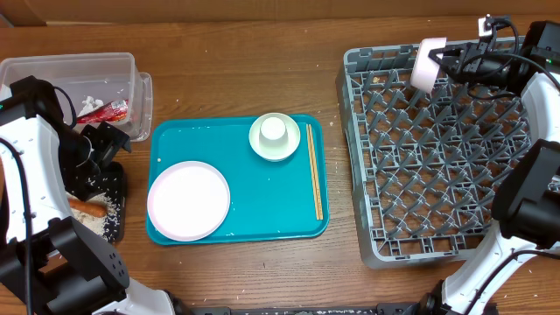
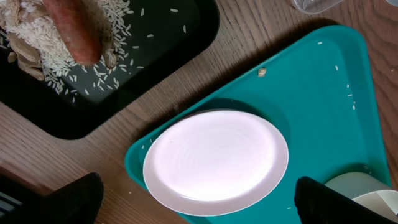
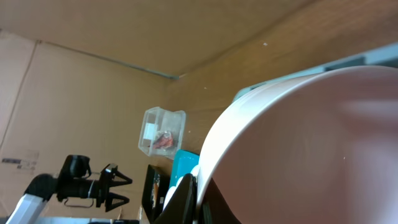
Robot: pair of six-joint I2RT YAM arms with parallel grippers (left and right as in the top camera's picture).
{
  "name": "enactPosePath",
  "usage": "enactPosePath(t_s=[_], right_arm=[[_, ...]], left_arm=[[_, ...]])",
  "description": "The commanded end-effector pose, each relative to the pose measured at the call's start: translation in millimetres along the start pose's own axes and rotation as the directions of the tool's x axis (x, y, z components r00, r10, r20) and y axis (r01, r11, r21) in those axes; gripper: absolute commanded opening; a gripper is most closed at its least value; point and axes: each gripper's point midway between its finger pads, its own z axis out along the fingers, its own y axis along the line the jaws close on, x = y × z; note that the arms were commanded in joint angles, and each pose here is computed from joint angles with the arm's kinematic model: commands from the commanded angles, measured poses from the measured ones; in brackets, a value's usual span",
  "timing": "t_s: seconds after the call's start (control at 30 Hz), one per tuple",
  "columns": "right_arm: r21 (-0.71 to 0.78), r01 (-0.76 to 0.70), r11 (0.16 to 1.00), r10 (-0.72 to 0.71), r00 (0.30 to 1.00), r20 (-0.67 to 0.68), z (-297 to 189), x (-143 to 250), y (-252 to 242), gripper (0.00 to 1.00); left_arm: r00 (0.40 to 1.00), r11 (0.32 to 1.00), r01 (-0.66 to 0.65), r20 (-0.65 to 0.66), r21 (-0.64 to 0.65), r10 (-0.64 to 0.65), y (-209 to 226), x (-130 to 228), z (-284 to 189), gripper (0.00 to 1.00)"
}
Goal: Sort waste into correct bins and load items into the dishwasher
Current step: 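Lift the pink bowl and carry it right into the dish rack, then lower the pink bowl into the rack and open the right gripper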
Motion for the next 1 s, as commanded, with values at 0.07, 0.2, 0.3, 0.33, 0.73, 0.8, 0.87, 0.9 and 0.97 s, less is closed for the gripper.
enactPosePath(t_s=[0.07,0.2,0.3,0.33,0.73,0.8,0.87,0.9,0.97], right_arm=[[0.093,-0.003,0.996,0.001,1.0,0.015,-3.2,-2.1,-13.6,0.04],[0.125,-0.014,0.992,0.011,1.0,0.018,-4.4,-1.4,-20.3,0.04],[0.127,-0.018,0.992,0.015,1.0,0.018,-5.0,-1.0,-21.0,0.04],[0.127,-0.017,0.992,0.015,1.0,0.019,-5.3,-1.2,-21.2,0.04],[0.257,-0.194,0.947,0.17,0.979,0.111,-47.1,-4.6,-56.4,0.07],[0.295,-0.217,0.931,0.185,0.974,0.132,-58.6,-6.3,-61.8,0.08],[0.34,-0.244,0.908,0.202,0.967,0.154,-71.9,-8.3,-64.8,0.11],[0.367,-0.257,0.894,0.21,0.964,0.165,-78.6,-9.2,-65.4,0.11],[0.426,-0.278,0.861,0.217,0.958,0.187,-93.4,-11.6,-64.2,0.13]], left_arm=[[1.0,1.0,0.017,-0.006,0.001,-0.017,0.9,0.2,1.1,1.0],[1.0,1.0,0.017,-0.006,0.001,-0.017,0.9,0.2,1.1,1.0],[1.0,1.0,0.017,-0.006,0.001,-0.017,0.9,0.2,1.1,1.0],[1.0,1.0,0.017,-0.006,0.001,-0.017,0.9,0.2,1.1,1.0],[1.0,1.0,0.017,-0.006,0.001,-0.017,0.9,0.1,1.1,1.0],[1.0,1.0,0.017,-0.006,0.001,-0.017,0.9,0.2,1.1,1.0],[1.0,1.0,0.017,-0.006,0.001,-0.017,0.9,0.2,1.1,1.0],[1.0,1.0,0.017,-0.006,0.001,-0.017,0.9,0.2,1.1,1.0],[1.0,1.0,0.017,-0.006,0.001,-0.017,0.9,0.2,1.1,1.0]])
